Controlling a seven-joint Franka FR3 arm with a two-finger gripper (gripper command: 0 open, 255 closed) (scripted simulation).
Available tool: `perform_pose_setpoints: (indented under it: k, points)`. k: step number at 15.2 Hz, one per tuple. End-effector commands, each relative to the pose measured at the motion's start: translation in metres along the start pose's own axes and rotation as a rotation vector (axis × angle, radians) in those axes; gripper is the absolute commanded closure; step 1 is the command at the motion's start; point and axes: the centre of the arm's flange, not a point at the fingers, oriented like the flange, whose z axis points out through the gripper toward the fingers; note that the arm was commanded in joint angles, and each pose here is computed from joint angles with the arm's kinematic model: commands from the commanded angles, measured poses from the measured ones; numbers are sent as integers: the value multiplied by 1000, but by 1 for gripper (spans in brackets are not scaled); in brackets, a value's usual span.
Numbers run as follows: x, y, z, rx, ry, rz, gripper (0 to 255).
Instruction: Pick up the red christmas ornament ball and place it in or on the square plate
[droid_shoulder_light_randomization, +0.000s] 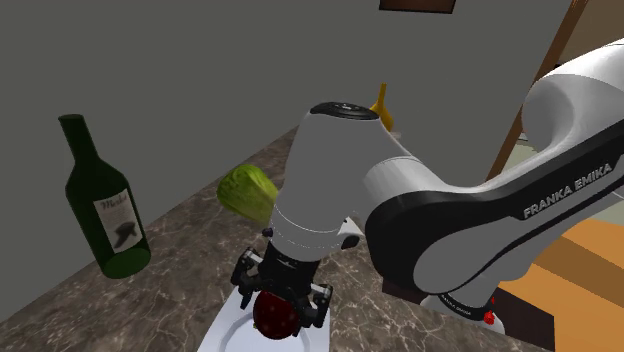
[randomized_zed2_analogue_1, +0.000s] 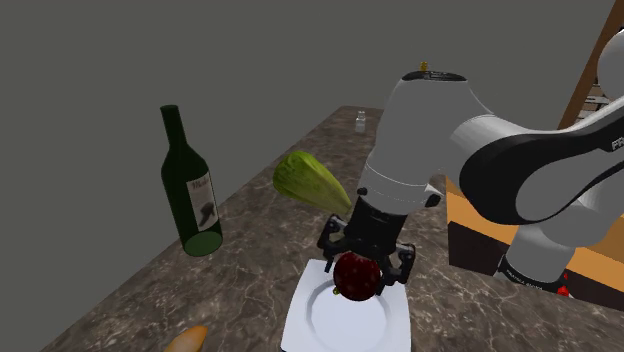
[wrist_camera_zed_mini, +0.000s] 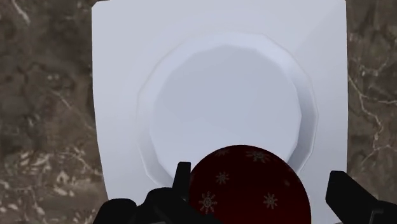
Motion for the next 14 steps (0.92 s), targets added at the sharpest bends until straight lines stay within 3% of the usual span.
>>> perform_pose_setpoints:
  k: [1, 4, 8, 14]
  points:
    - [1, 0, 1, -2, 1, 1, 0]
    - [0, 1, 1, -2, 1, 1, 0]
    - [0, 1, -49, -2, 1, 1, 0]
    - [0, 1, -49, -2, 1, 1, 0]
